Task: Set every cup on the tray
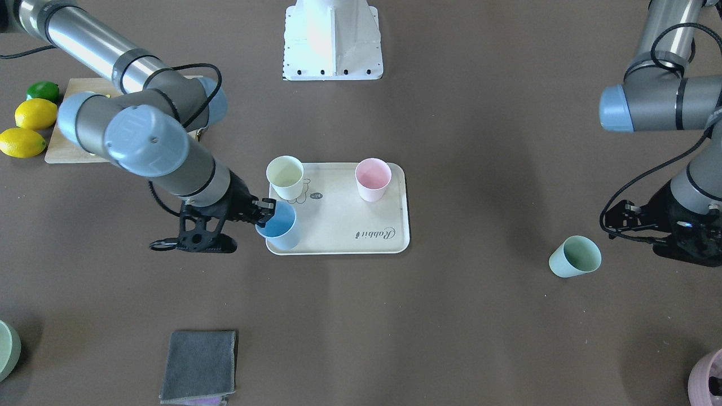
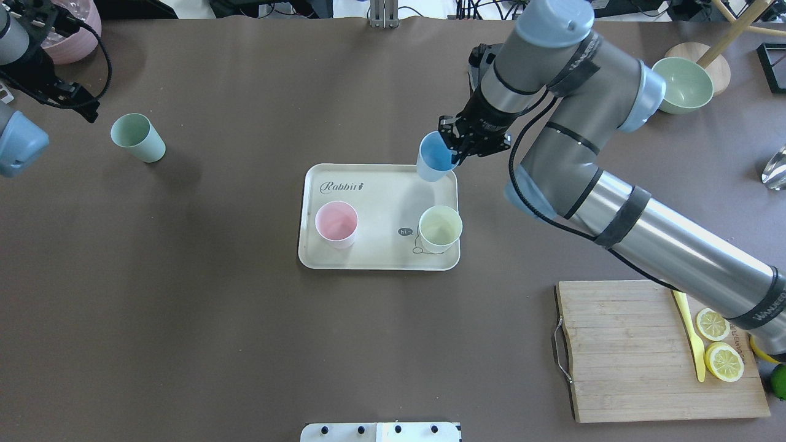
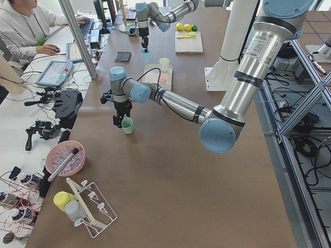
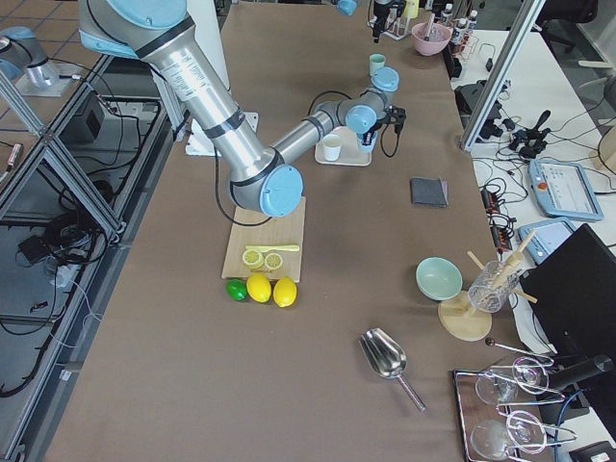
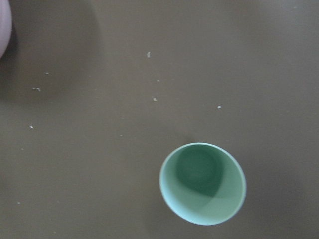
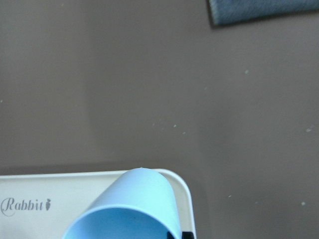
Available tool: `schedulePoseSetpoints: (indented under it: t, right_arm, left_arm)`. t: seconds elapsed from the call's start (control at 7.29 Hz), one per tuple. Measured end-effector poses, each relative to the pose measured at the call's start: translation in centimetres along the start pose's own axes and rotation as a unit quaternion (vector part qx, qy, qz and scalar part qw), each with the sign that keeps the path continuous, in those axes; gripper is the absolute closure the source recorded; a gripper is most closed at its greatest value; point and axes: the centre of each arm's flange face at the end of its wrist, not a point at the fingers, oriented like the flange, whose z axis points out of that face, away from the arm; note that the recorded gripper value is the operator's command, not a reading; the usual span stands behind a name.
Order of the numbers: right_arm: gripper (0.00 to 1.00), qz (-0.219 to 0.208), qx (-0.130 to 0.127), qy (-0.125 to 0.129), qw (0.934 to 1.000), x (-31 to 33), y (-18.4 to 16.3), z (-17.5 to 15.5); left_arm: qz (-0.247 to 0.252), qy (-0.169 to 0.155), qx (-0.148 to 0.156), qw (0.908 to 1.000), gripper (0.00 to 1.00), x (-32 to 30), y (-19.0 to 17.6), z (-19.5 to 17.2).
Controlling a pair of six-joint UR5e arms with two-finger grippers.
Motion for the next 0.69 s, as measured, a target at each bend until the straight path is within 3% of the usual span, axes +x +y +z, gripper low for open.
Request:
schedulePoseSetpoints:
  t: [0.27, 0.41, 0.55, 0.69]
  right_arm:
    - [1.00, -0.001, 0.005, 0.008, 1.0000, -2.2, 3.0, 2.5]
    - [0.94, -0.003, 0.009, 0.013, 0.9999, -2.3, 3.5, 3.1]
    - [0.01, -0.004, 0.012, 0.016, 0.9998, -2.3, 3.7, 3.3]
    - [0.00, -0.006, 0.015, 0.016, 0.9997, -2.4, 3.7, 3.3]
  left_arm:
    - [-0.027, 0.007, 0.010, 0.9996, 0.02, -0.6, -0.9, 1.7]
    - [-0.042, 0.020, 0.010, 0.9989, 0.03, 0.8, -1.0, 2.3]
    - [-0.051, 0.035, 0.007, 0.9980, 0.15, 2.6, -0.8, 3.4]
    - [-0.053, 0.046, 0.005, 0.9975, 0.64, 4.3, -0.3, 5.0]
